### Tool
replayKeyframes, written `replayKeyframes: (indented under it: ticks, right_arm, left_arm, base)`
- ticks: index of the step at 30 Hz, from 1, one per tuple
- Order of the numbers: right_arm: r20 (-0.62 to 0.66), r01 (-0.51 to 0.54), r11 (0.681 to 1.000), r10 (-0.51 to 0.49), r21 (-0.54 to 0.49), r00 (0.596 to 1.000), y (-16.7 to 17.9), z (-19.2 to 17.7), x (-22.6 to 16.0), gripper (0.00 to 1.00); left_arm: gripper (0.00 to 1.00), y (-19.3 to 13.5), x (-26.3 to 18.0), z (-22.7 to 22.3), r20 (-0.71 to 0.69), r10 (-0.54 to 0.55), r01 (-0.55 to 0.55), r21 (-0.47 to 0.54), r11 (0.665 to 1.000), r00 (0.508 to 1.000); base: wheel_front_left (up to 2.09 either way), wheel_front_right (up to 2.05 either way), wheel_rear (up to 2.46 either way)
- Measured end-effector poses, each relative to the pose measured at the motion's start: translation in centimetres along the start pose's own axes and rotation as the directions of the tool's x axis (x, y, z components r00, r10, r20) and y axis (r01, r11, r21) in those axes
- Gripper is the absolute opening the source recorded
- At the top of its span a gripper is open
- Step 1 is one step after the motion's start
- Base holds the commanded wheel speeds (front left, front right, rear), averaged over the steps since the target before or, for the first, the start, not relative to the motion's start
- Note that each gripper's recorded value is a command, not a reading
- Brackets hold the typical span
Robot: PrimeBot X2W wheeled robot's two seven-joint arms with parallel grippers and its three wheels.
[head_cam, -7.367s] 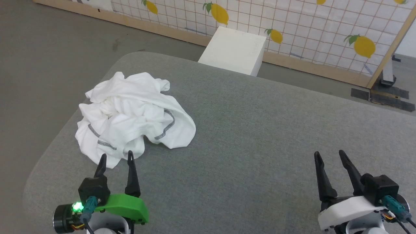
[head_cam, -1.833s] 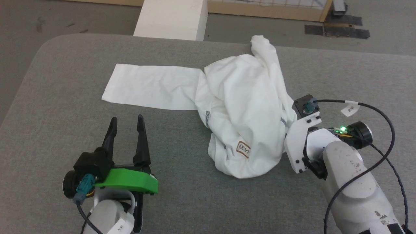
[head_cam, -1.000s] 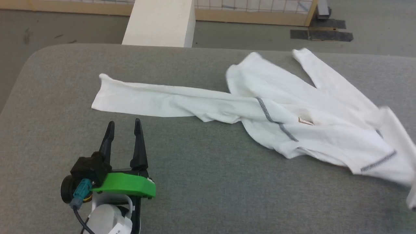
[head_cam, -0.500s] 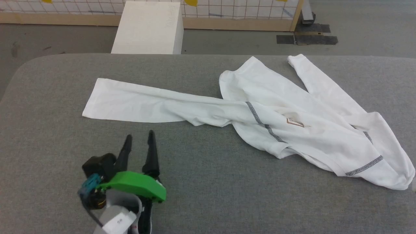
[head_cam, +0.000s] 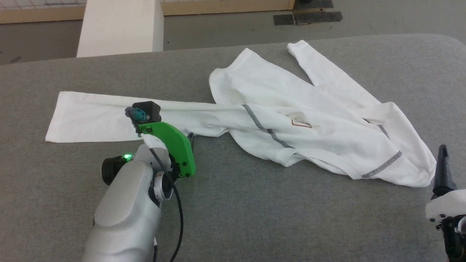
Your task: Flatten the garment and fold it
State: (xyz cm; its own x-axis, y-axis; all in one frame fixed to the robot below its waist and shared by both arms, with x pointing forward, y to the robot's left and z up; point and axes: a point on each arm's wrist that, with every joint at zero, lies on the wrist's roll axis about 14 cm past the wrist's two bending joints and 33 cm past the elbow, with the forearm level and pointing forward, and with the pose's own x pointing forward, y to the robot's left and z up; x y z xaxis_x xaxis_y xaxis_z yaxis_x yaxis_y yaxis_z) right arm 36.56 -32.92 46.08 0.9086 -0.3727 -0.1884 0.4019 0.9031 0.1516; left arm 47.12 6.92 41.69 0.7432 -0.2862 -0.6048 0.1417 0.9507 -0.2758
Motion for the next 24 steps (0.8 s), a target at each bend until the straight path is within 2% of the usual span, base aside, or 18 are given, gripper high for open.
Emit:
replayKeyframes:
  ticks: [5,9,10,11,18,22,24]
  right_arm:
    - [-0.023,0.051,0.999,-0.051,-0.009,0.998,-1.8,-1.2,-0.6,1.00]
    - [-0.050,0.079,0.997,-0.080,-0.017,0.996,-2.8,-2.2,-0.9,1.00]
    - [-0.054,0.079,0.997,-0.080,-0.019,0.995,-2.8,-2.4,-0.9,1.00]
    - [-0.057,0.076,0.997,-0.077,-0.020,0.995,-2.7,-2.6,-0.8,1.00]
    - [-0.064,0.019,0.999,-0.021,-0.031,0.998,-0.6,-2.8,-0.1,1.00]
    - [-0.065,-0.025,0.999,0.023,-0.031,0.998,1.0,-2.9,0.4,1.00]
    - [-0.066,-0.049,0.998,0.047,-0.027,0.997,1.9,-2.9,0.6,1.00]
  left_arm:
    - [1.00,0.3,2.2,-1.7,-0.081,0.019,-0.016,0.041,0.999,0.996]
    - [1.00,-0.5,3.4,-1.3,-0.052,-0.014,0.016,0.045,0.999,0.999]
    - [0.40,-0.5,3.5,-1.4,-0.050,-0.017,0.019,0.043,0.999,0.999]
    - [0.00,-0.4,3.6,-1.5,-0.049,-0.021,0.023,0.041,0.999,0.999]
    - [0.00,0.8,2.3,-0.9,0.025,-0.042,0.045,-0.089,0.995,0.999]
    - [0.00,3.1,0.0,0.3,0.139,-0.007,0.036,-0.211,0.977,0.990]
    - [0.00,4.7,-1.5,1.1,0.191,0.030,0.017,-0.238,0.971,0.981]
  base:
    - [0.00,0.00,0.00]
    - [0.00,0.00,0.00]
    - [0.00,0.00,0.00]
    - [0.00,0.00,0.00]
    - [0.00,0.00,0.00]
    - [0.00,0.00,0.00]
    - [0.00,0.00,0.00]
